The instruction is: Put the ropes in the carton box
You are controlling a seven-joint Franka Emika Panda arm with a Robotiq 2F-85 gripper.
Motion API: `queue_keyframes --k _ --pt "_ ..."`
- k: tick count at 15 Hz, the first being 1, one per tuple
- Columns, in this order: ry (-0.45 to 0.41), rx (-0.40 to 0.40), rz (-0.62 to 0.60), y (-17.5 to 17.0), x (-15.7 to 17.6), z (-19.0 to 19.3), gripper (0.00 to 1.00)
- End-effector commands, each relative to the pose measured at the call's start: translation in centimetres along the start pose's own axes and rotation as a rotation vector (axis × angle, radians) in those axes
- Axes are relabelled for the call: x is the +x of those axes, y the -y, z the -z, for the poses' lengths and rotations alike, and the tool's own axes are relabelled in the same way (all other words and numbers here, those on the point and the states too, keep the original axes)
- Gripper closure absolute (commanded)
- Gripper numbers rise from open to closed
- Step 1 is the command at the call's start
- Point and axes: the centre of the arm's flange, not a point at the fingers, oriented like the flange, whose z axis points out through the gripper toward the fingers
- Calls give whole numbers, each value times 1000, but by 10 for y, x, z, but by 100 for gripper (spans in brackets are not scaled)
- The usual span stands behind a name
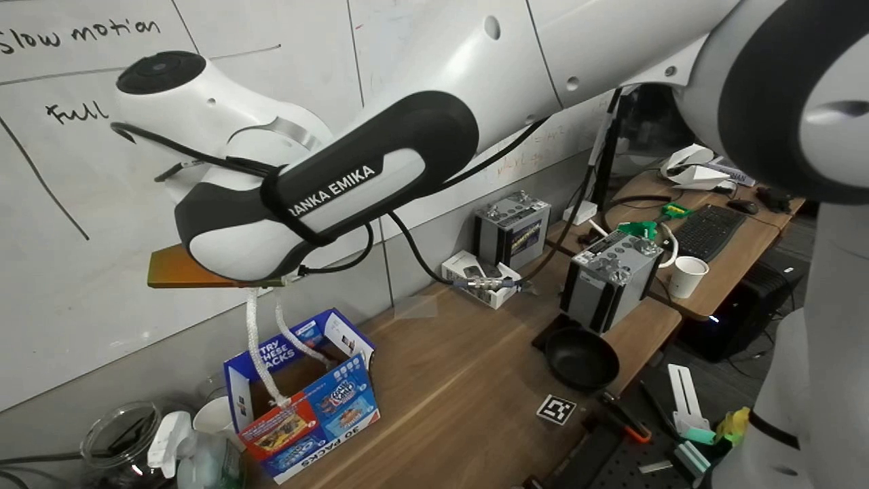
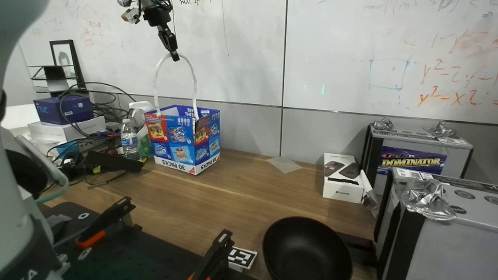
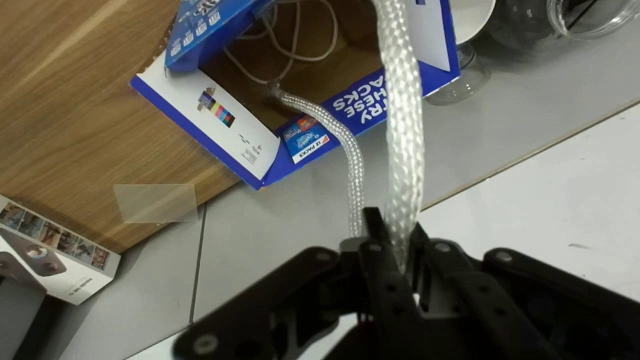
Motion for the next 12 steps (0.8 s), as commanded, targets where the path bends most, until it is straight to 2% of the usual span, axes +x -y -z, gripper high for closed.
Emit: queue_keyframes --k 1,4,12 --pt "-60 30 -23 15 5 21 97" --pt "-77 41 -37 15 10 27 97" --pt "-119 -6 -51 2 22 7 97"
